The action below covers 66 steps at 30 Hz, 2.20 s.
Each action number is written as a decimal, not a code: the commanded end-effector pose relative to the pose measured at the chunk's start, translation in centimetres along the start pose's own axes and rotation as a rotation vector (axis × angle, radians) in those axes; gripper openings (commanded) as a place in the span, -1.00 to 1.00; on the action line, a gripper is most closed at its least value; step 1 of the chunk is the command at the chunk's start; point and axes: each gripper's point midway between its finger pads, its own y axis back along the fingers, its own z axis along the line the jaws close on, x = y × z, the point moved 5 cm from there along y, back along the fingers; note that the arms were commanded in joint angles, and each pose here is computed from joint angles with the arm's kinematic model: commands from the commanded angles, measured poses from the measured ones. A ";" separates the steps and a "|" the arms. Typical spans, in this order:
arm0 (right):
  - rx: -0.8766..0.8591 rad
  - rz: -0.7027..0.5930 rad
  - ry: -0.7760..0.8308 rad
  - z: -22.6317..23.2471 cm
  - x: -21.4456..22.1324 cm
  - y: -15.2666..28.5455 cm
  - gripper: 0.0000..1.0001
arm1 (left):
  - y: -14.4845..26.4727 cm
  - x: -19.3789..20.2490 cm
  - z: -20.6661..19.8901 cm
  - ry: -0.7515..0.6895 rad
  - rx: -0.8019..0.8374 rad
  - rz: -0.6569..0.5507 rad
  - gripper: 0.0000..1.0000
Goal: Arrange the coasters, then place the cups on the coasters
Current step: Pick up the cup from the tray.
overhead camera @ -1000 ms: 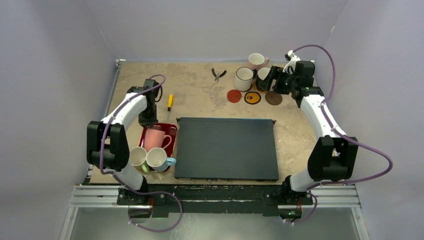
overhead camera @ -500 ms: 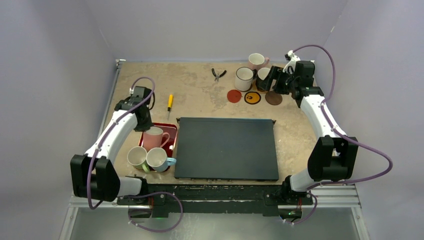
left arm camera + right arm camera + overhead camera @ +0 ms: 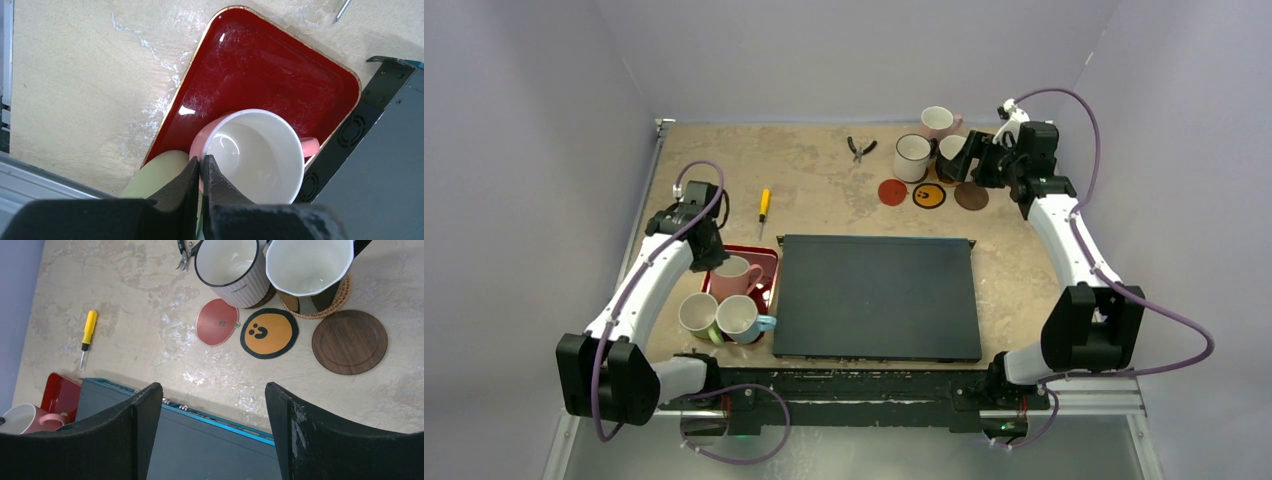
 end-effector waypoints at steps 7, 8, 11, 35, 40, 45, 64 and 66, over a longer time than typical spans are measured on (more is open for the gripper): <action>-0.031 -0.055 0.024 1.3 -0.8 1.7 0.57 | 0.6 2.6 0.8 0.012 0.019 0.070 -0.83; -0.033 -0.056 0.023 1.3 -0.8 1.8 0.57 | 0.5 2.8 0.8 0.008 0.018 0.076 -0.80; -0.035 -0.056 0.024 1.4 -0.8 1.9 0.57 | 0.0 3.3 0.7 0.000 0.022 0.095 -0.72; -0.034 -0.060 0.026 1.4 -0.7 2.0 0.57 | 1.7 -0.4 -0.1 0.037 0.070 -0.053 -1.00; -0.005 -0.077 0.024 1.2 -0.9 2.4 0.57 | 3.8 -2.6 -0.1 0.109 0.088 -0.161 -1.00; 0.005 -0.091 0.016 1.4 -1.0 2.7 0.64 | 4.5 -3.9 -0.7 0.172 0.141 -0.248 -1.00; 0.021 -0.132 0.034 4.3 -2.1 4.4 0.81 | 6.7 -10.4 -19.7 -0.087 0.541 -0.319 -1.00; 0.041 -0.144 0.038 4.3 -2.3 4.8 0.83 | 6.5 -10.3 -22.3 -0.149 0.586 -0.291 -1.00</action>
